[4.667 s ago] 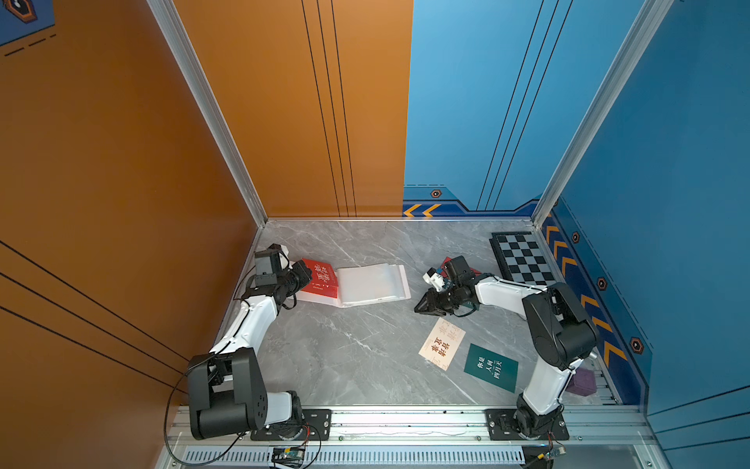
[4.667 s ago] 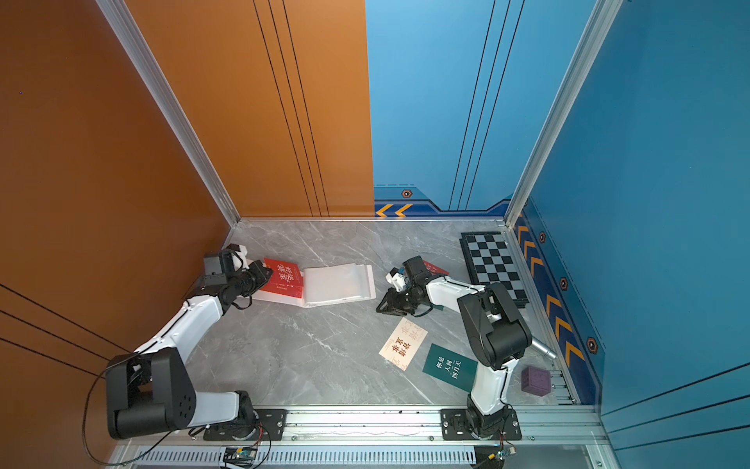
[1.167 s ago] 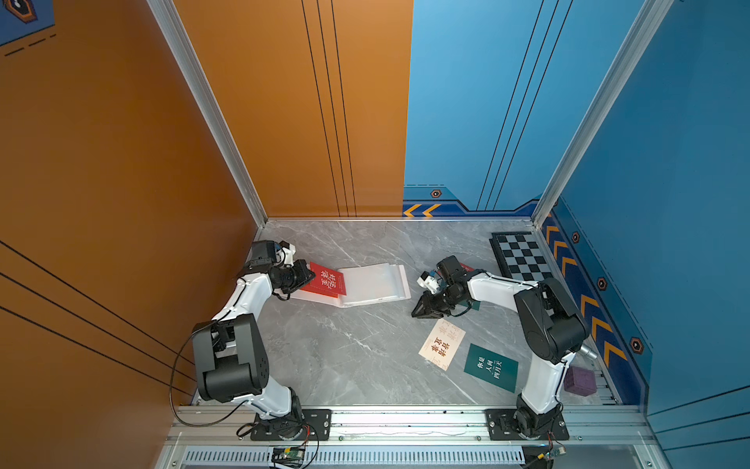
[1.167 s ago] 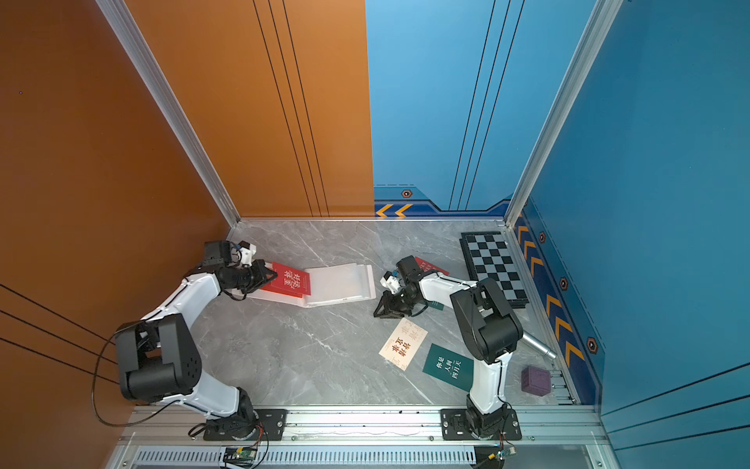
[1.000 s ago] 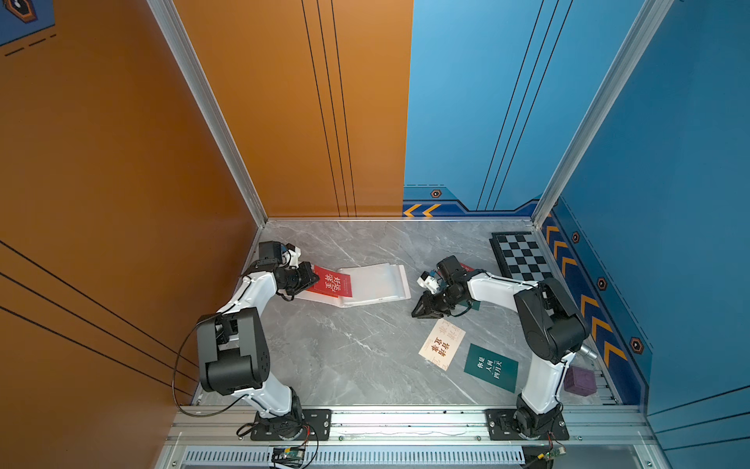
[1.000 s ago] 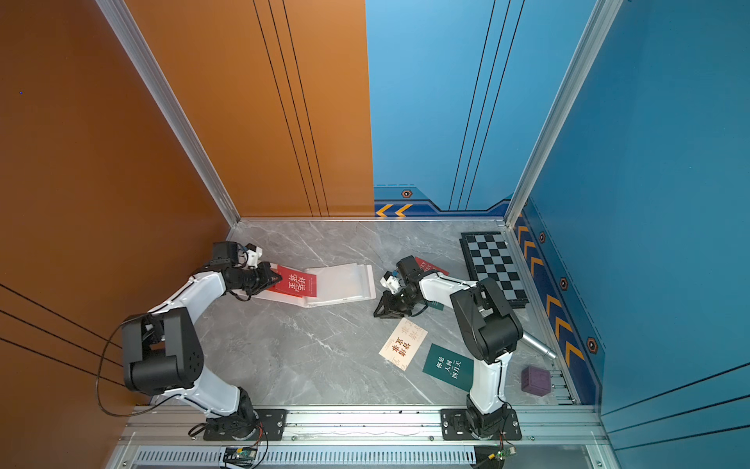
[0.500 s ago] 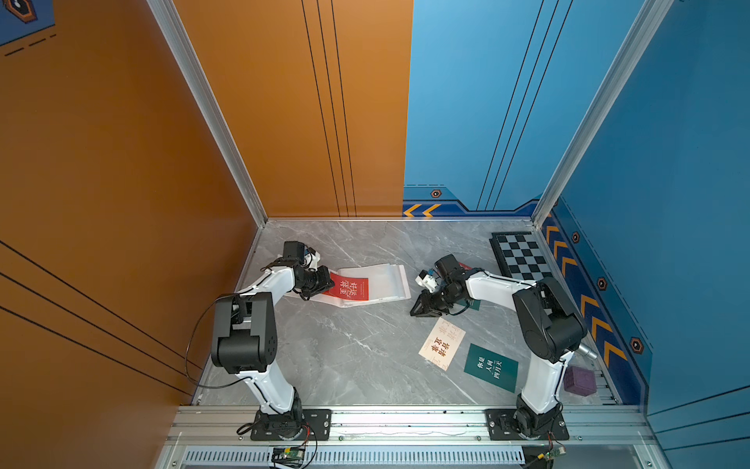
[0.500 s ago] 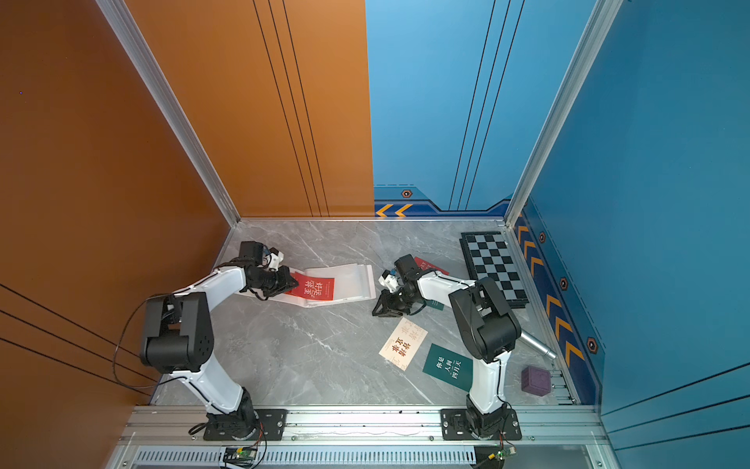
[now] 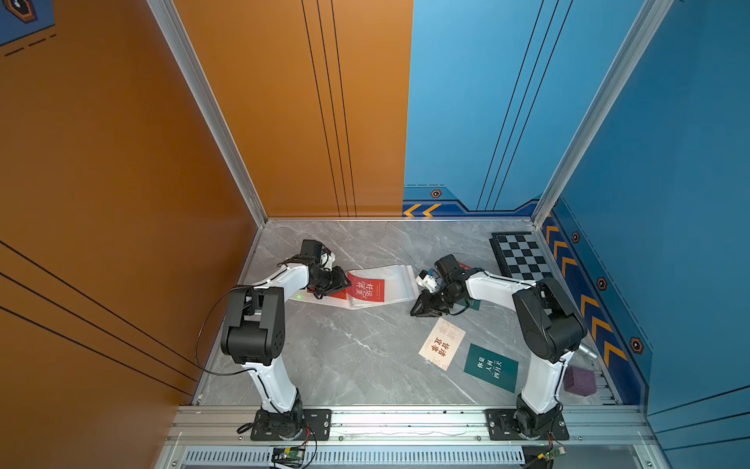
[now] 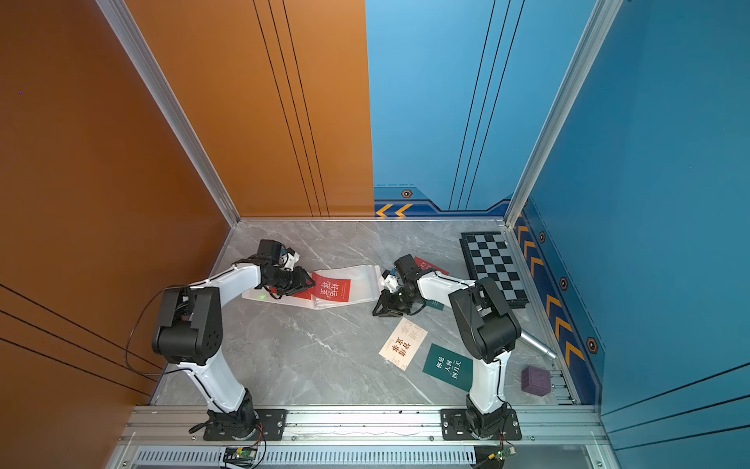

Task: Place the photos into the photo albums
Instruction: Insert the photo into the photo album.

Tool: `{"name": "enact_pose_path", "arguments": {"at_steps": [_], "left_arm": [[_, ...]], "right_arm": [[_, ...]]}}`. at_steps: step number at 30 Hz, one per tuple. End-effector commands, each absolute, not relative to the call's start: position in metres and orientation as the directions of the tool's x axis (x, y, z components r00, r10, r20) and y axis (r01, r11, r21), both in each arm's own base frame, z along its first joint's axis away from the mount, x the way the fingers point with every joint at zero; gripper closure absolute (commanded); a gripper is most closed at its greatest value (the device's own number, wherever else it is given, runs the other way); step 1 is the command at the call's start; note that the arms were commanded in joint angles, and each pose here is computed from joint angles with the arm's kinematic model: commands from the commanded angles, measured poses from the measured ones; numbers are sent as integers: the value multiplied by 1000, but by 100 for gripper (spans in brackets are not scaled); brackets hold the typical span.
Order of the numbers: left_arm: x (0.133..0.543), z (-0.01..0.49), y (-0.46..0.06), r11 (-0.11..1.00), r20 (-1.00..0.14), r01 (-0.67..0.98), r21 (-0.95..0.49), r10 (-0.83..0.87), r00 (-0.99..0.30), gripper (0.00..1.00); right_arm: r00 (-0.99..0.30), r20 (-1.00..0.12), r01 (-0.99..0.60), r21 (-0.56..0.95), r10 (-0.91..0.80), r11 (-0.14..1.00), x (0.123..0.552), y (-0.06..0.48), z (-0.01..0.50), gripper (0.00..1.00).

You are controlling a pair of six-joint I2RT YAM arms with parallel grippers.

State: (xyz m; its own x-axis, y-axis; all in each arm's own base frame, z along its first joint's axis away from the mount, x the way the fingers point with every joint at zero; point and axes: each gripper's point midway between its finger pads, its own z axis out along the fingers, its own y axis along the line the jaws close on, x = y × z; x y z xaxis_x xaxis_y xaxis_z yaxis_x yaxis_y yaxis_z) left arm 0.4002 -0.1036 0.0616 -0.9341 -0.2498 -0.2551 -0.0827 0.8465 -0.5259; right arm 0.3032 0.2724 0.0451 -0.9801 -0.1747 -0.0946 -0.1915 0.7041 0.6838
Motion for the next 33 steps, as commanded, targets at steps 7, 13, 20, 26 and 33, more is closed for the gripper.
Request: {"name": "enact_pose_path", "arguments": {"at_steps": [7,13,20,26,33], "left_arm": [[393,101,-97,875,-329,-32,-484,-215,-920,37],[393,105,-103,858,-322,-19,-513,-213,-923,30],[388,85,-112,850,-262,-31,-527,-197,-945,31],[385,73,-114,850,-233,-41,-525,-190,-954,31],[384,69,-116,850,-225,-44,-525,-189,-956,31]], "right_arm": [[-977,-95,-204,669,-190,715,302,272,45,72],[-975,-97,-211,669,-198,712,301,274,45,72],[-976,-139,-215,670,-165,710,315,281,53,72],[-961,-256,-264,738,-105,621,349,344,84,76],[-949,-308,-292,788,-64,542,376,421,88,77]]}}
